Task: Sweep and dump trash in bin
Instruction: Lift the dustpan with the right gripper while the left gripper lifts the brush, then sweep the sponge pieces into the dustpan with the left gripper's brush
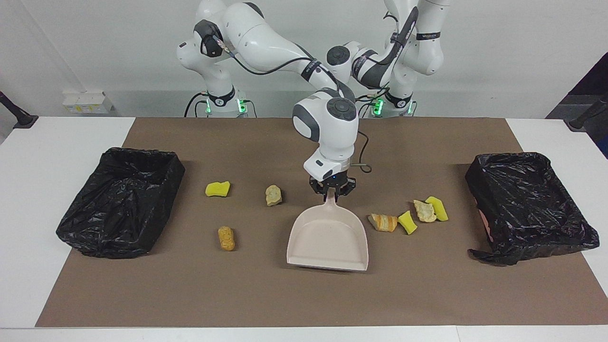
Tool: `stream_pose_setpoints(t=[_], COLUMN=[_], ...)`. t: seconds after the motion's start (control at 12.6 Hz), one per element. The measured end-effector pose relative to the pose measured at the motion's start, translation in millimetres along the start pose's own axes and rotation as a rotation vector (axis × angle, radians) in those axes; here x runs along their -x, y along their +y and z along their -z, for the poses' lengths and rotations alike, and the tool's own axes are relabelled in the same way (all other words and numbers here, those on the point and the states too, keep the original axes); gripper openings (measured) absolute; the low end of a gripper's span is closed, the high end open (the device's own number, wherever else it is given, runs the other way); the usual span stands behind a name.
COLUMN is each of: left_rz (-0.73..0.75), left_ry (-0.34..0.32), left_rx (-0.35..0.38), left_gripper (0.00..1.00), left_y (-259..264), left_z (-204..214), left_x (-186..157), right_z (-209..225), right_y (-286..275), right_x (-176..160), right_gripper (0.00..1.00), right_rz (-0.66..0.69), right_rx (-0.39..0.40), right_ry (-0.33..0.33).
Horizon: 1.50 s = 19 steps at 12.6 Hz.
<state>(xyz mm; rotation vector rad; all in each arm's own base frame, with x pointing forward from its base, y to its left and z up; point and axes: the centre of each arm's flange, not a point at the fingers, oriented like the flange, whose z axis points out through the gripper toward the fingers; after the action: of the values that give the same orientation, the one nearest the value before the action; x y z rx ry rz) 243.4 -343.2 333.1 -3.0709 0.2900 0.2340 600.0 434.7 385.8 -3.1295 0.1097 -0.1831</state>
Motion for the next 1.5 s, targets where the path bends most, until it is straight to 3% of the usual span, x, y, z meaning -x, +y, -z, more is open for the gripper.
stream_pose_setpoints(t=[0.4, 0.63, 0.87, 1.03, 1.5], left_rz=[0.01, 0.033, 0.043, 0.087, 0.196], left_ry=[-0.051, -0.064, -0.044, -0.02, 0.04], left_rx=[-0.006, 0.033, 0.07, 0.055, 0.014], left_gripper=[0.27, 0.27, 0.27, 0.27, 0.27], left_y=[-86, -153, -214, -253, -401], left_z=[15, 56, 110, 128, 122], left_x=[-53, -92, -117, -131, -173], right_z=[-3, -7, -11, -13, -19], right_y=[22, 44, 70, 83, 125], right_x=[-13, -28, -44, -52, -75], right_gripper=[0.31, 0.31, 0.31, 0.31, 0.31], right_rz=[0.303, 0.532, 0.754, 0.867, 1.223], right_rx=[0.013, 0.025, 0.054, 0.063, 0.084], right_ry=[-0.007, -0.012, -0.016, -0.02, -0.041])
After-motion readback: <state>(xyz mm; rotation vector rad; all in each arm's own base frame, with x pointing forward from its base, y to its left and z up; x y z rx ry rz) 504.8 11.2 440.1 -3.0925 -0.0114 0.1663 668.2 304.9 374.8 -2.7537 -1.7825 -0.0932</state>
